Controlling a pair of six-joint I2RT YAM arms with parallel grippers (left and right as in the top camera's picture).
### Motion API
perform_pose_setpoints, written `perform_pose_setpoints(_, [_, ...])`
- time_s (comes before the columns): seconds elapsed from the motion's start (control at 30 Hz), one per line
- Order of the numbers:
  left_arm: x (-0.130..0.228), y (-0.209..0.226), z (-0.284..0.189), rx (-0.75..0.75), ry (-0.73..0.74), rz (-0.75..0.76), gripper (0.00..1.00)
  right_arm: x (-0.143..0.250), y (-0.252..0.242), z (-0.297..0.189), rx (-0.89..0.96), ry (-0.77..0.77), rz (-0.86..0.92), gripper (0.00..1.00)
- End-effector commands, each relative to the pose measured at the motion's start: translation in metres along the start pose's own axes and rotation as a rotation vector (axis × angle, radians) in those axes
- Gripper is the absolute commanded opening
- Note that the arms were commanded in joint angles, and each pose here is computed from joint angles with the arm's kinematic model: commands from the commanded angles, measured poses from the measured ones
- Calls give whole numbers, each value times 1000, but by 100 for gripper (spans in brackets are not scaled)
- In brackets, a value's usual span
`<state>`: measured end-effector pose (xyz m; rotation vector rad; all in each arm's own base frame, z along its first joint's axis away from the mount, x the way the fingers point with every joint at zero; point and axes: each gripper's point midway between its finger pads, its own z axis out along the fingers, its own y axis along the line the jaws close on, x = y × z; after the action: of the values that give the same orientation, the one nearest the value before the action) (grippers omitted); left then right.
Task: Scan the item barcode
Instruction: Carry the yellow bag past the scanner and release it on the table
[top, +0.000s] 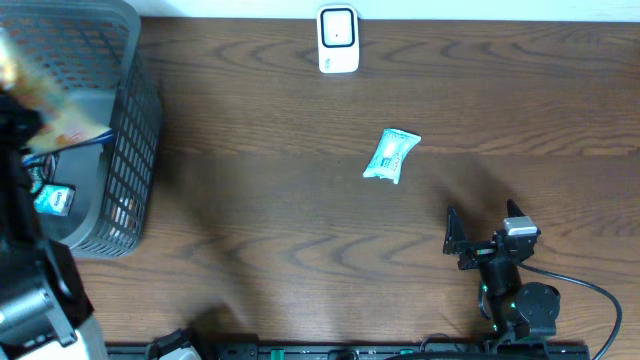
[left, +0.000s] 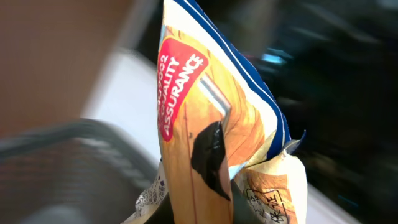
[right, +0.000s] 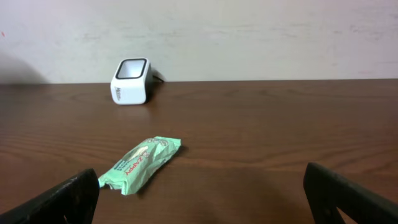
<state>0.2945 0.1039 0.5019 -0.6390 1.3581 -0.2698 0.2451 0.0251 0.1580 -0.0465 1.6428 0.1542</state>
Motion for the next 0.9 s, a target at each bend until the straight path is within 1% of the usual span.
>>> perform_pose_setpoints(0.0, [32, -52, -1, 214, 155, -63, 8, 0, -1, 0, 7, 0, -12, 99])
perform_pose_setpoints(0.13, [79, -79, 8, 292, 306, -75, 7, 0, -1, 0, 7, 0, -12, 99])
perform_pose_setpoints(0.23, [120, -99, 19, 350, 412, -19, 7, 0, -1, 0, 7, 0, -12, 99])
perform_pose_setpoints(0.33, [167, -112, 31, 366, 525, -4, 7, 0, -1, 0, 7, 0, -12, 99])
perform_pose_setpoints(0.43, [219, -120, 42, 337, 627, 18, 7, 0, -1, 0, 7, 0, -12, 99])
perform_pose_setpoints(0.6, [302, -113, 62, 195, 715, 108, 7, 0, -1, 0, 7, 0, -12, 99])
perform_pose_setpoints(0.67, [337, -112, 62, 165, 767, 139, 8, 0, -1, 0, 7, 0, -12, 99])
perform_pose_setpoints(0.7, [363, -112, 61, 150, 808, 163, 8, 0, -1, 0, 7, 0, -12, 99])
perform_pose_setpoints(0.87, [435, -110, 51, 135, 931, 218, 8, 0, -1, 0, 7, 0, -12, 99])
